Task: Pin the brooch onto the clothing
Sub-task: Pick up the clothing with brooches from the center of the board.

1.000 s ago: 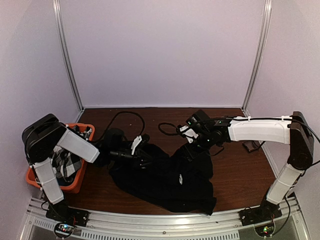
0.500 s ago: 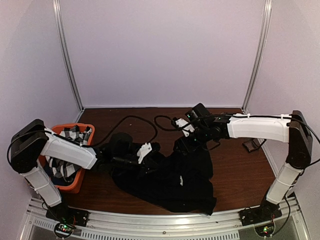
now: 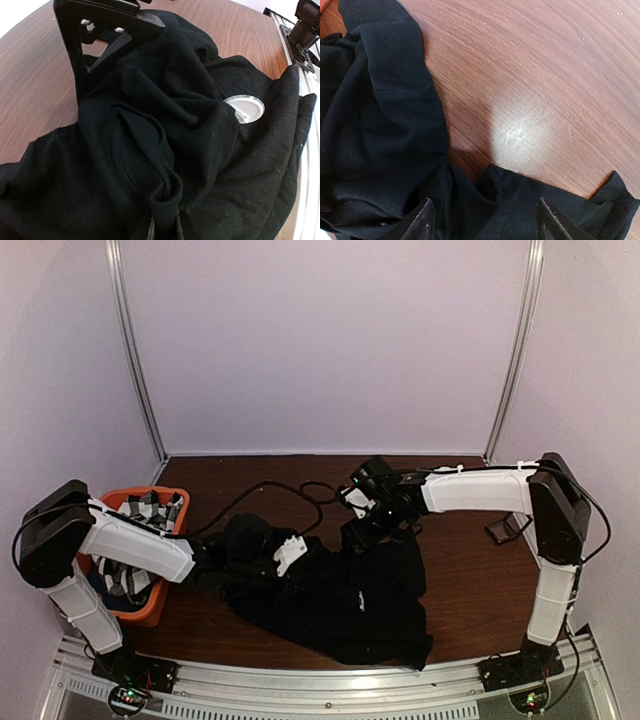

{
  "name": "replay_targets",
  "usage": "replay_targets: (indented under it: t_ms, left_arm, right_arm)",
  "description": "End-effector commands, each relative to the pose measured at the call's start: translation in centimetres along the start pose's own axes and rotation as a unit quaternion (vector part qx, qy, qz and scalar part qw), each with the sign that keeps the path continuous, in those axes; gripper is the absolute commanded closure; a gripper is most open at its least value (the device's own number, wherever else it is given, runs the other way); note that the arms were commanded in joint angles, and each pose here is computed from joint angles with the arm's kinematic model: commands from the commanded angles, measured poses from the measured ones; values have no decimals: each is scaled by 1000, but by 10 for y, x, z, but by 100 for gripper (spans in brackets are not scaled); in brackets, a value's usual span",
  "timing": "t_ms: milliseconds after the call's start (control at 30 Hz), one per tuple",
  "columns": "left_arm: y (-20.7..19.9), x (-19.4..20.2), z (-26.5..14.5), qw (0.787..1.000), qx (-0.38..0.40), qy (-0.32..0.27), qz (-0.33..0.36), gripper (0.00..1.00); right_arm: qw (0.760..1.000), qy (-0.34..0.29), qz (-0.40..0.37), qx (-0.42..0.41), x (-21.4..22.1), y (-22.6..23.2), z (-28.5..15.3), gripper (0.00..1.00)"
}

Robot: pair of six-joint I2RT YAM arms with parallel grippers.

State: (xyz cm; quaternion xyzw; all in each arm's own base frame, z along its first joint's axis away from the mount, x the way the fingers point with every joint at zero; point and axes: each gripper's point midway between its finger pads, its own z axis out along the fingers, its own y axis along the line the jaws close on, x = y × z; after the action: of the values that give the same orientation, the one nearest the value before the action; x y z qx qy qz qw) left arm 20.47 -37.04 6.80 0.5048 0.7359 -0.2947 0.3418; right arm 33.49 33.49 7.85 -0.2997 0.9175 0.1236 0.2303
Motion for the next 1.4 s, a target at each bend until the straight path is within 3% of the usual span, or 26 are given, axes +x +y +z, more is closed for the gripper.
replay_targets:
  t_ms: [0,233,333,467,600,800,1133,1267,1367]
  left_arm:
    - [3,-5,-5,1000,-16,-5,10,86]
    - [9,-1,-2,1000,-30,1,7,87]
    - [12,2,-1,999,-40,5,7,87]
    - [21,1,-3,998,-66,2,0,87]
    - [46,-13,-11,991,-133,-10,-2,86]
    - [68,-61,-26,983,-175,-62,17,84]
    - [68,-59,-34,979,-192,-68,18,81]
    - [65,-51,-44,972,-226,-56,-10,81]
    - [54,-43,-43,977,-208,-51,-20,81]
  right_arm:
    - [1000,18,-2,16,11,-10,1,32]
    - [998,49,0,-29,27,3,19,49]
    - [998,58,7,-37,30,4,25,65]
    - [998,55,35,-17,27,-12,24,100]
    - [998,-2,63,23,8,-36,-3,100]
    - [991,-104,76,38,-19,-48,-57,100]
    - [987,-127,101,8,22,-47,-69,100]
    - [983,-146,116,2,42,-41,-84,99]
    - [983,-142,118,6,55,-34,-90,95]
